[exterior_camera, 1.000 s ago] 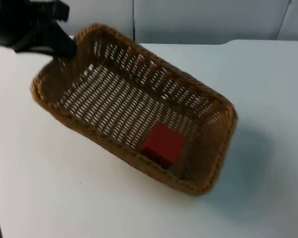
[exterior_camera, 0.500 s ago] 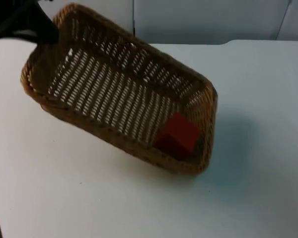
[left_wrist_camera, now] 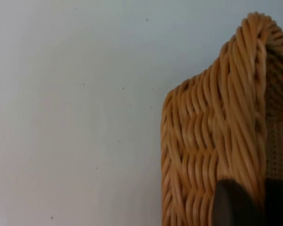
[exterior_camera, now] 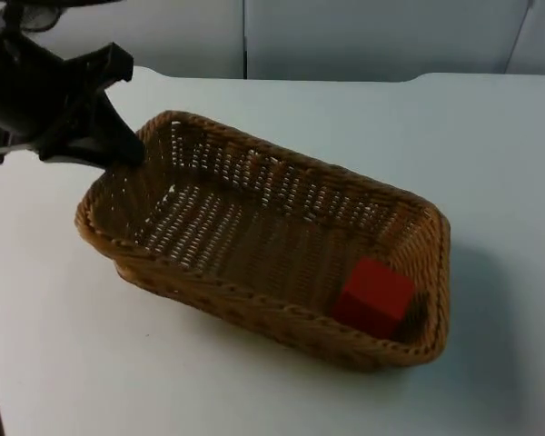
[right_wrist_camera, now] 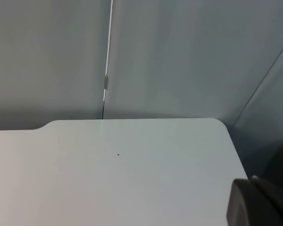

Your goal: Pick up the basket with the left hand and place the cube into the basket with the right hand.

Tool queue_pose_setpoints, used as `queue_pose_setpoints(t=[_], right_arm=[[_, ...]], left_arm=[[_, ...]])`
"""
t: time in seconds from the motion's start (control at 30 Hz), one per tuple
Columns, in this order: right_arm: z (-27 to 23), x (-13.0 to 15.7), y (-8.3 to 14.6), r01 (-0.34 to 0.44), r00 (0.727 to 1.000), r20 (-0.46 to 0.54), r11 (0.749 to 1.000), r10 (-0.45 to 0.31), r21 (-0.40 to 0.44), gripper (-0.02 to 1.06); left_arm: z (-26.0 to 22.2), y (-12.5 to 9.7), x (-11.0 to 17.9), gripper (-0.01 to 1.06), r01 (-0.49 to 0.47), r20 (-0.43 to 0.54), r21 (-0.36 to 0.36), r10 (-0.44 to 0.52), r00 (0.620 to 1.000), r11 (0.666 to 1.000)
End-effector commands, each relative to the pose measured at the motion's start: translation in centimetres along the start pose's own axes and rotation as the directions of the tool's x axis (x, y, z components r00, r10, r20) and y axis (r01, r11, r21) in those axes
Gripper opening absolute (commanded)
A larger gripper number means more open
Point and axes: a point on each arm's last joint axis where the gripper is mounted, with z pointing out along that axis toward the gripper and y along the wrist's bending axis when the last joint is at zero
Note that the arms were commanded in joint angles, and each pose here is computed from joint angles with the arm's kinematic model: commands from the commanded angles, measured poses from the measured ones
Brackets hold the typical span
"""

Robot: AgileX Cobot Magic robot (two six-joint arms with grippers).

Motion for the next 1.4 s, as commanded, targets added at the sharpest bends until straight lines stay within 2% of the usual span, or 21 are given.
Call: queue_pose_setpoints(t=[0.0,0.17,0.33,0.37,0.43,0.47,0.5,0.6,0.67,0.8,0.83,0.87,1.0,1.07,1.1,1.13,1.17,1.2,1.23,1.3,1.37], right_arm=[[0.0,0.1,-0.1,-0.003,1.0,-0.001,1.0,0.003,0.006,0.0],[0.0,0.0,-0.2,-0.001,1.0,0.005,1.0,0.001,0.01,0.0],[0.0,-0.1,-0.2,-0.001,1.0,0.017,1.0,0.001,0.01,0.0],[0.0,-0.1,-0.2,-0.001,1.0,0.019,1.0,0.001,0.01,0.0],[0.0,-0.1,-0.2,-0.001,1.0,0.021,1.0,0.001,0.01,0.0],[0.0,-0.1,-0.2,-0.001,1.0,0.021,1.0,0.001,0.01,0.0],[0.0,-0.1,-0.2,-0.001,1.0,0.021,1.0,0.001,0.01,0.0],[0.0,-0.1,-0.1,-0.002,1.0,0.024,1.0,0.002,0.008,0.0],[0.0,-0.1,-0.1,-0.002,1.0,0.024,1.0,0.002,0.008,0.0],[0.0,-0.2,-0.1,-0.002,1.0,0.026,1.0,0.002,0.008,0.0],[0.0,-0.1,-0.1,0.003,1.0,0.023,1.0,-0.003,0.008,0.0],[0.0,-0.1,-0.1,0.005,1.0,0.019,1.0,-0.005,0.008,0.0],[0.0,0.0,-0.1,0.005,1.0,0.011,1.0,-0.005,0.008,0.0],[0.0,0.0,-0.1,0.01,1.0,0.012,1.0,-0.01,0.008,0.0],[0.0,0.0,-0.1,0.01,1.0,0.012,1.0,-0.01,0.008,0.0],[0.0,0.0,-0.1,0.009,1.0,0.005,1.0,-0.01,0.008,0.0],[0.0,0.2,-0.2,0.015,1.0,-0.017,1.0,-0.014,0.017,0.0],[0.0,0.5,-0.3,0.019,0.999,-0.047,1.0,-0.018,0.023,0.0],[0.0,0.5,-0.3,0.019,0.999,-0.047,1.0,-0.018,0.023,0.0],[0.0,0.7,-0.5,0.015,0.998,-0.067,0.999,-0.011,0.05,0.0],[-0.8,0.8,-0.9,-0.004,0.999,-0.047,0.997,0.007,0.073,0.0]], left_arm=[[1.1,0.3,0.3,0.0,0.038,-0.025,0.024,-0.038,0.999,0.999],[2.6,1.2,1.0,0.0,0.08,-0.075,0.039,-0.077,0.994,0.996],[2.9,1.3,1.0,0.02,0.059,-0.074,0.053,-0.056,0.996,0.997],[2.9,1.2,1.0,0.07,0.04,-0.073,0.067,-0.035,0.997,0.997],[2.9,1.2,1.0,0.26,0.022,-0.07,0.069,-0.017,0.997,0.997],[2.9,1.2,1.0,0.41,0.02,-0.072,0.068,-0.015,0.997,0.997],[2.9,1.2,1.0,0.41,0.02,-0.072,0.068,-0.015,0.997,0.997],[2.9,1.3,1.1,0.87,0.009,-0.078,0.058,-0.004,0.997,0.998],[2.9,1.4,1.1,0.87,0.005,-0.079,0.054,-0.001,0.997,0.999],[2.8,2.0,0.9,0.85,-0.05,-0.072,-0.013,0.049,0.996,0.999],[2.4,2.6,0.3,0.84,-0.118,-0.073,-0.071,0.113,0.991,0.99],[2.1,2.9,-0.1,0.84,-0.138,-0.074,-0.097,0.132,0.989,0.986],[0.1,3.0,-2.3,0.84,-0.1,-0.029,-0.125,0.097,0.995,0.987],[-1.5,1.9,-3.9,0.68,-0.092,-0.002,-0.091,0.092,0.996,0.992],[-1.5,1.9,-3.9,0.68,-0.092,-0.002,-0.091,0.092,0.996,0.992],[-2.3,1.2,-4.4,0.54,-0.104,0.007,-0.086,0.105,0.994,0.991],[-3.7,0.3,-5.0,0.21,-0.161,-0.003,-0.102,0.161,0.987,0.982],[-4.6,-0.3,-4.9,0.0,-0.209,-0.021,-0.121,0.208,0.978,0.97],[-4.6,-0.3,-4.9,0.0,-0.209,-0.021,-0.121,0.208,0.978,0.97],[-6.4,-1.0,-4.5,0.0,-0.275,-0.065,-0.181,0.268,0.961,0.944],[-8.2,-1.6,-3.9,0.0,-0.267,-0.09,-0.251,0.252,0.963,0.93]])
